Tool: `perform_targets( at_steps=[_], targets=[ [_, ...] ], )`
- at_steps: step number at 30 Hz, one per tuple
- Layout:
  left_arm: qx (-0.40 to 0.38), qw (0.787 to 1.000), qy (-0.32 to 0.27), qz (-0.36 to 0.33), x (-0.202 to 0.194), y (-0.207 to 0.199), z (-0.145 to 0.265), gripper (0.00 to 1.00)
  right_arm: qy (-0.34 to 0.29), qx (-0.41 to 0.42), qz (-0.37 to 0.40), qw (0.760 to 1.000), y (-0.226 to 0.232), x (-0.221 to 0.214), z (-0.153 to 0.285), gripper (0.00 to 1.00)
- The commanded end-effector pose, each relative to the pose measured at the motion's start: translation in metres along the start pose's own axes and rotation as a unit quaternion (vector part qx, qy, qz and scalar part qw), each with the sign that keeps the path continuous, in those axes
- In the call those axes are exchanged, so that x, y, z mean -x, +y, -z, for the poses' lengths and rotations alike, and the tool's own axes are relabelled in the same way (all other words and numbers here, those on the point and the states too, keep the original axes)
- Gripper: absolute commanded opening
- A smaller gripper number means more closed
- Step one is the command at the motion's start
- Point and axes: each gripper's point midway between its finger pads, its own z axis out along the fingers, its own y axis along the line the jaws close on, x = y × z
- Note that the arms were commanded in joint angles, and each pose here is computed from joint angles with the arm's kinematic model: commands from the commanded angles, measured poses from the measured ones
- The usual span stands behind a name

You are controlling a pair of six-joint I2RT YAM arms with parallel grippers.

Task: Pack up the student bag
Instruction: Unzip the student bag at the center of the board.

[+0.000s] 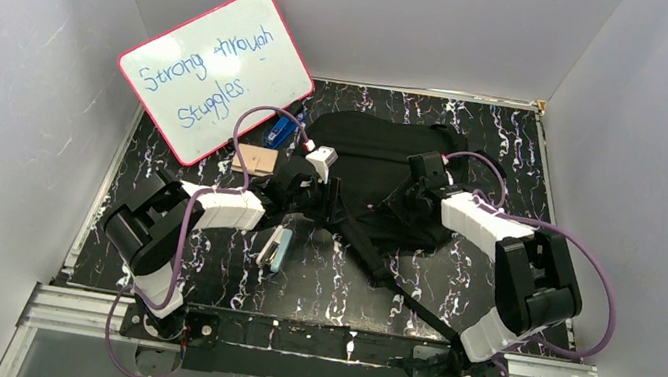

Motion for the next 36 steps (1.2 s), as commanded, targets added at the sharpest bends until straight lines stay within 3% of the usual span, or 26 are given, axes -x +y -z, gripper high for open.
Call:
perform_targets(
  at_steps=[1,12,23,36],
  targets=[
    [0.011,0.999,0.044,0.001,-0.027,0.007,0.006,0.47,-0.038,0.021,0.006,0.999,0.021,0.022,-0.008,0.28],
    [0.020,0.999,0.048,0.003,-0.029,0.011,0.005,0.47,-0.068,0.014,0.020,0.997,0.011,0.028,0.015,0.00],
    [0.038,0.998,0.057,0.006,-0.032,0.018,0.002,0.46,-0.162,-0.057,0.057,0.983,-0.036,0.052,0.060,0.00],
    [0.045,0.997,0.062,0.005,-0.032,0.020,0.000,0.46,-0.244,-0.194,0.090,0.946,-0.102,0.097,0.106,0.00]
  ],
)
